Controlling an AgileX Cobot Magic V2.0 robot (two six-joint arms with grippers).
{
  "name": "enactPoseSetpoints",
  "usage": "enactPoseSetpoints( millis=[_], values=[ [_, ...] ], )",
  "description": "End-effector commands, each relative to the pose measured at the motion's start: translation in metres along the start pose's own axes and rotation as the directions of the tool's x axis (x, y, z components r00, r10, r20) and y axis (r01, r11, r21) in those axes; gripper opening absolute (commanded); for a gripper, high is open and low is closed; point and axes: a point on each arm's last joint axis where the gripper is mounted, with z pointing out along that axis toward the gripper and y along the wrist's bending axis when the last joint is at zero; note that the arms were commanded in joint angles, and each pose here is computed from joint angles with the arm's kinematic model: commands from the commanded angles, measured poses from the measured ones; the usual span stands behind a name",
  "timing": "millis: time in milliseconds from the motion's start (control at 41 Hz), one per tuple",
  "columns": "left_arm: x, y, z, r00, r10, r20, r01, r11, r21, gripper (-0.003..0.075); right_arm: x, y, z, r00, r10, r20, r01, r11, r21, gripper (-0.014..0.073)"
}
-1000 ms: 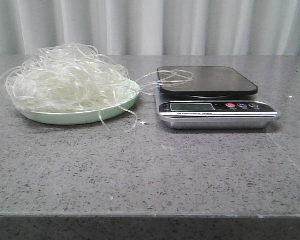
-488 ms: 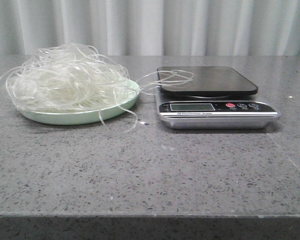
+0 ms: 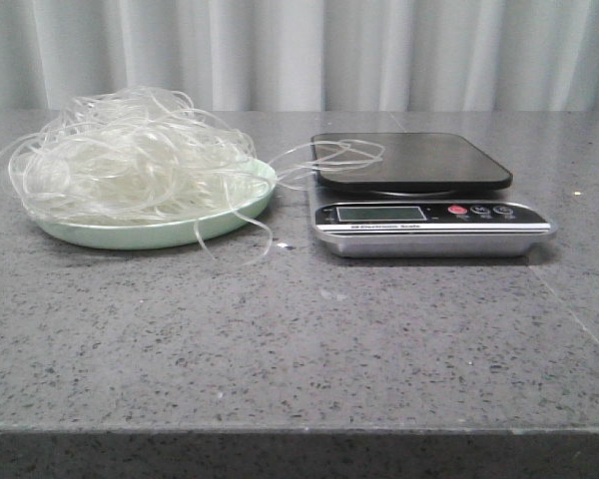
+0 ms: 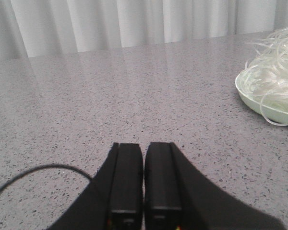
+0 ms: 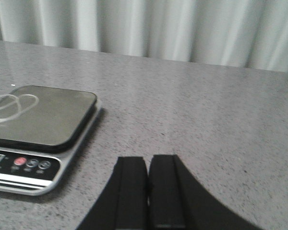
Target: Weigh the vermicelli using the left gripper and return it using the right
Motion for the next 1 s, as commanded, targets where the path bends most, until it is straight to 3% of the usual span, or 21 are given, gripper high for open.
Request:
enactPoseSetpoints(
  millis=[0, 341, 683, 976],
  values=[
    [-0.005, 0.001, -0.001, 0.996, -0.02, 0.084, 0.021, 1.0, -0.012, 0.0137, 0.0, -0.003, -0.004, 0.994, -0.005, 0.114, 0.001, 0.999, 0.039, 0.015],
    [-0.005, 0.001, -0.001, 0.996, -0.02, 0.084, 0.021, 1.0, -0.012, 0.0137, 0.052, -0.003, -0.011, 0.985, 0.045, 0.166, -0.053, 0.998, 0.043, 0.015],
    [-0.005, 0.001, -0.001, 0.996, -0.02, 0.084, 0.021, 1.0, -0.012, 0.0137, 0.053, -0.004, -0.011, 0.988, 0.033, 0.151, -0.042, 0.998, 0.052, 0.015],
    [-0.005, 0.001, -0.001, 0.996, -0.02, 0.084, 0.021, 1.0, -0.012, 0.0137, 0.052, -0.008, -0.011, 0.983, 0.073, 0.166, -0.095, 0.987, 0.128, 0.015]
  ],
)
